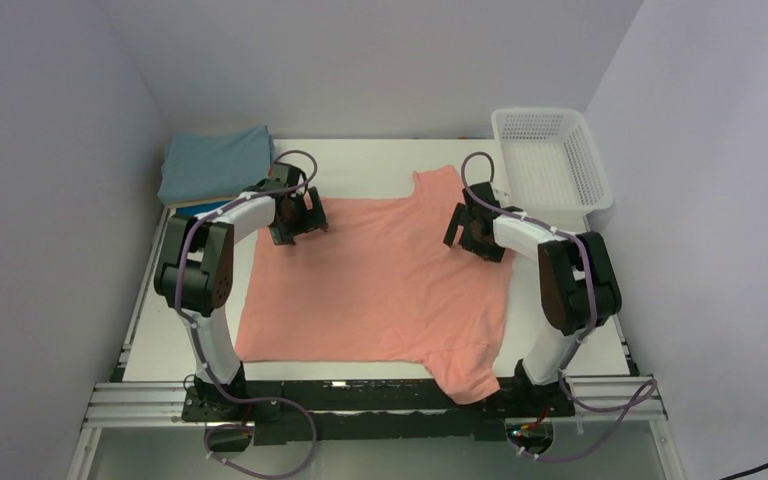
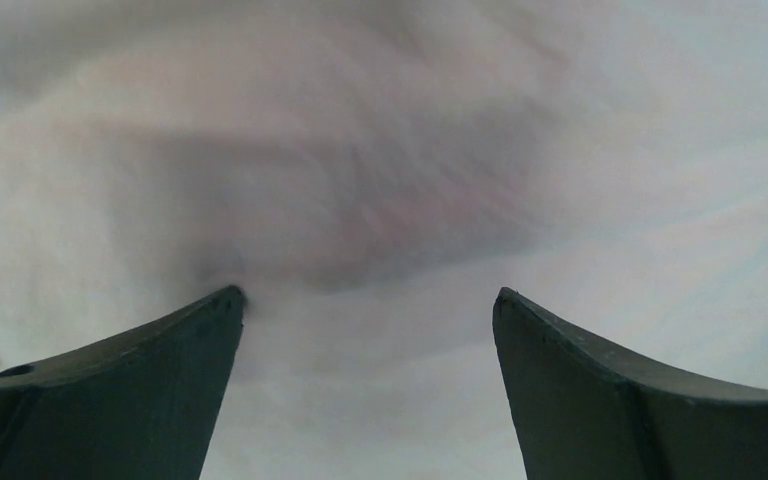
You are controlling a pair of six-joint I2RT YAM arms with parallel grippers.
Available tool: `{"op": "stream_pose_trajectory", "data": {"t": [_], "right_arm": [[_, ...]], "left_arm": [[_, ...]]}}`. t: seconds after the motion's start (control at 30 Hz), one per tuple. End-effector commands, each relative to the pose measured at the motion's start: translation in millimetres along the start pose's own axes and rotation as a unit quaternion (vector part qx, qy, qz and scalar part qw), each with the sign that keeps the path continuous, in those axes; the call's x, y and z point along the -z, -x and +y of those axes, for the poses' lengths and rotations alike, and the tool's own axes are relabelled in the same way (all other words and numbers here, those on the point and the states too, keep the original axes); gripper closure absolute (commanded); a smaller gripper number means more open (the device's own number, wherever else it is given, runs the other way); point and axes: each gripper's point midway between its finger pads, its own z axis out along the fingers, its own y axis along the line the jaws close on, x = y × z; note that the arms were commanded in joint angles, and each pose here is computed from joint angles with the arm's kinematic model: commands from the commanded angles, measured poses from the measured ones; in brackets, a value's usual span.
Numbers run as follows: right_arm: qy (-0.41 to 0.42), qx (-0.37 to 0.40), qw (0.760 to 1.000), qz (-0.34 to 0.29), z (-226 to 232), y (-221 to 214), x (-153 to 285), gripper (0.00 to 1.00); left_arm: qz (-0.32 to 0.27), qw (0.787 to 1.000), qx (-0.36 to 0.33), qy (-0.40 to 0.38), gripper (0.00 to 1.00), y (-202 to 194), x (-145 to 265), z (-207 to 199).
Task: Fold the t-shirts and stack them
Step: Flatten out the tshirt, then grab the side of the flattened tshirt closest away from the robot with both arms
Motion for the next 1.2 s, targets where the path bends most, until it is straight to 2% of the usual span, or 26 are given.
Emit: {"op": "stream_pose_trajectory", "data": {"t": [0.0,0.17,0.33,0.53,0.73,0.87,1.0,1.17], "right_arm": [[0.071,0.008,0.996,-0.054,41.7,51.7,-24.7,0.0],[0.089,-0.018,0.995,-0.035,40.5,68.6,-56.4,0.0],[0.118,0.009,0.992,-0.045,54.5,88.8,-64.3,0.0],[0.168,0.046,0.981,-0.084,74.2,106.7,-22.5,0.0],[0.185,0.063,0.97,-0.142,78.7,116.0,50.0,0.0],[0.184,0.067,0.965,-0.176,74.1,109.9,86.6,0.0],[0.196,0.069,0.957,-0.203,72.4,96.6,119.7,0.0],[0.221,0.001,0.946,-0.237,50.8,82.1,139.1,0.0]], "left_arm": [[0.031,0.999,0.015,-0.006,0.01,6.3,-22.3,3.9],[0.029,0.998,0.053,-0.017,0.01,31.5,-39.8,7.2],[0.031,0.998,0.057,0.003,0.01,50.3,-49.7,13.1],[0.002,0.999,0.04,-0.025,0.01,68.9,-28.0,-0.4],[-0.042,0.998,0.012,-0.049,0.01,71.7,26.8,-17.2],[-0.077,0.996,0.0,-0.044,0.0,55.6,71.9,-20.4],[-0.089,0.995,0.017,-0.045,0.0,12.3,110.7,-9.5],[-0.102,0.992,0.072,0.006,0.0,-54.6,136.3,46.7]]}}
